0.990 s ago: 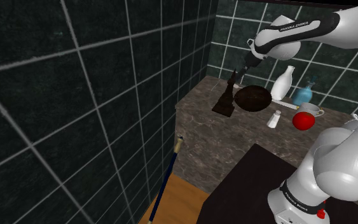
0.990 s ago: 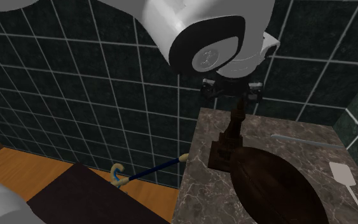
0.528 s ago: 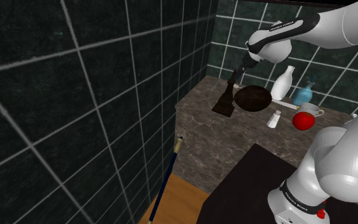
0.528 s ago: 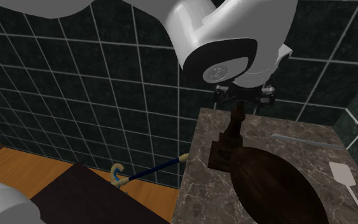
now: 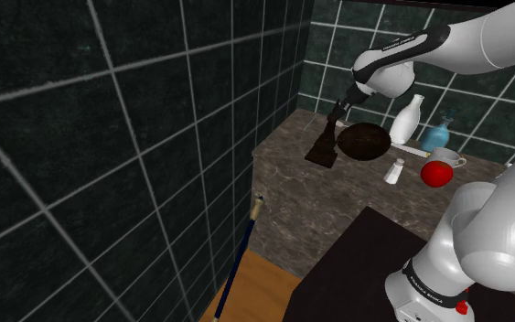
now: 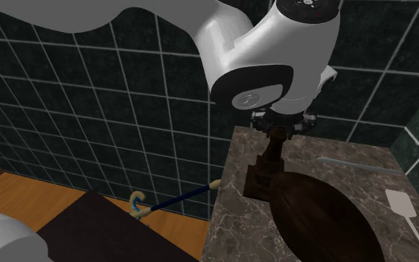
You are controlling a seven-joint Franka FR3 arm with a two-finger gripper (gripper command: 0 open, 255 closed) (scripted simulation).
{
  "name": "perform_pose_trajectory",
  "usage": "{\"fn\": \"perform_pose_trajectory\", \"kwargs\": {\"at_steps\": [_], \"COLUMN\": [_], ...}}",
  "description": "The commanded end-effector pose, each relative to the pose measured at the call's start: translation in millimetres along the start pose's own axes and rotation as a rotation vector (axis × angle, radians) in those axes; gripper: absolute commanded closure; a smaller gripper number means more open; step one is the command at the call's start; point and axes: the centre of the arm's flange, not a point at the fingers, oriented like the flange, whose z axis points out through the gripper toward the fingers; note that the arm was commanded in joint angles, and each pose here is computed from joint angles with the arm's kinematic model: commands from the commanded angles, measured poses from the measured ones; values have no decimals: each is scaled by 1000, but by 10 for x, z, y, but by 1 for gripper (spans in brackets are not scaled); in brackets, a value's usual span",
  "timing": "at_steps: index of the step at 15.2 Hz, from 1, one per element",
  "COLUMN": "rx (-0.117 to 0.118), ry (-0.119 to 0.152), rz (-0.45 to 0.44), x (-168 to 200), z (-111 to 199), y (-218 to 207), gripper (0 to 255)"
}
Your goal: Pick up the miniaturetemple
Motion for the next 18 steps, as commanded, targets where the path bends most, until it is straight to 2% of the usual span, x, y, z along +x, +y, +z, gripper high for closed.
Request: {"fn": "perform_pose_trajectory", "kwargs": {"at_steps": [1,7,18], "rx": [0,0,0], "ry": [-1,-1,-1], "rz": [0,0,0], "x": [-4,-2,262], "z": [7,12,-502], "y": [-2,-1,57], "gripper": [255,255,255]}}
